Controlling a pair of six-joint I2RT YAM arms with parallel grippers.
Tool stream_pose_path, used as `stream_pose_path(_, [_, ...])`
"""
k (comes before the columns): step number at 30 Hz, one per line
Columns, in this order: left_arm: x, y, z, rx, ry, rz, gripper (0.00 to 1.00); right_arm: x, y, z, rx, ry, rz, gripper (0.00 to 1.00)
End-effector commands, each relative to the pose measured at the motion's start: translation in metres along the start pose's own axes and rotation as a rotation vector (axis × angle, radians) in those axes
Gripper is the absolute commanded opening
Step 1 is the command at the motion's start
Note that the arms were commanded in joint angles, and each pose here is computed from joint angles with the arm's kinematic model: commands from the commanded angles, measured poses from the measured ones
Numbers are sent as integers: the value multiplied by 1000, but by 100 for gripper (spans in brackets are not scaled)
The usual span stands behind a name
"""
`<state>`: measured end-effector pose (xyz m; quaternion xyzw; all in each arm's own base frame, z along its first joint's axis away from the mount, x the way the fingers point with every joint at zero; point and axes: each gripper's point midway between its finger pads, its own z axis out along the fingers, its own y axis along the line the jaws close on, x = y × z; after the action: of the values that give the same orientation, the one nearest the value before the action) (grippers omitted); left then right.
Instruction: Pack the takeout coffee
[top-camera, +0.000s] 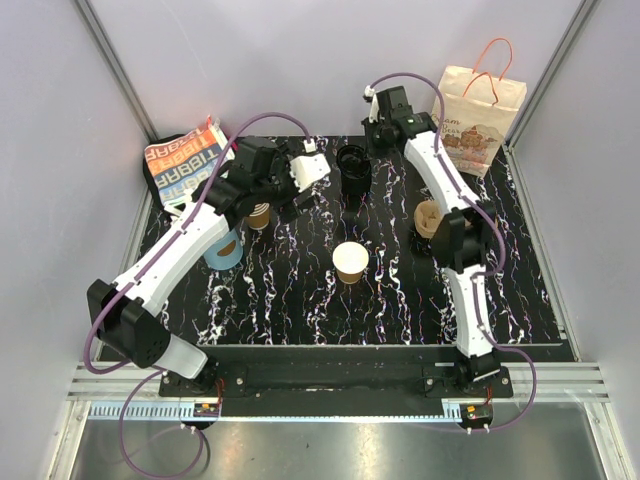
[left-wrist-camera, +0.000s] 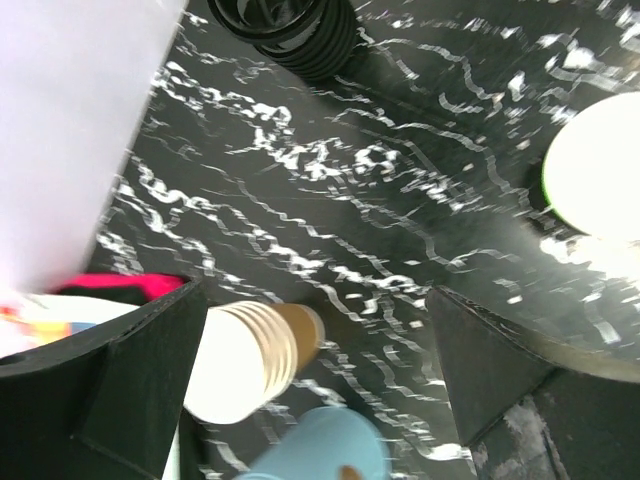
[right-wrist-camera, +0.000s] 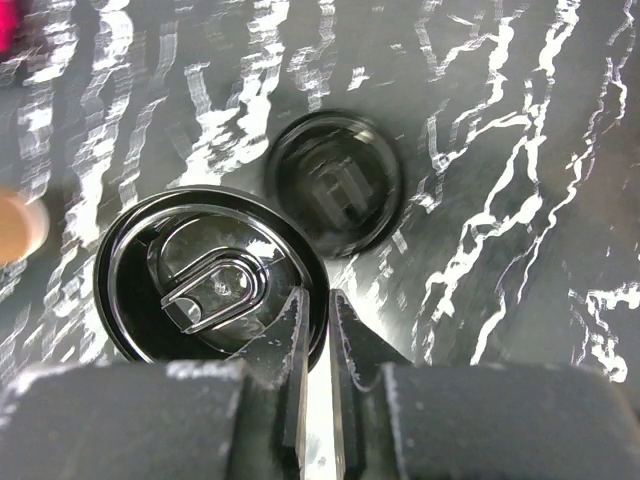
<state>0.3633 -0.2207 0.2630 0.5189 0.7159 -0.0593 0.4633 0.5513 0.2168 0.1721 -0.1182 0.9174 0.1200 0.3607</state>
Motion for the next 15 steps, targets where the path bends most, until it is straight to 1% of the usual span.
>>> stream_pose_path(1, [-11, 20, 3, -51, -36, 160, 99, -24, 36, -87, -151, -65, -61, 11])
stream_pose_path(2, [-13, 17, 4, -29, -50, 177, 99, -17, 38, -90, -169, -44, -69, 11])
stream_pose_path(3, [-14, 15, 5, -19, -57, 185, 99, -16, 45, -106, -204, -43, -69, 10])
stream_pose_path(7, [-22, 4, 6, 40, -107, 228, 99, 2, 62, -134, -321, 2, -142, 11])
stream_pose_path(11, [-32, -9, 3, 117, -167, 275, 99, 31, 82, -158, -484, 79, -217, 11])
stream_pose_path(15, [-47, -24, -7, 207, -230, 283, 99, 58, 91, -183, -591, 135, -276, 11])
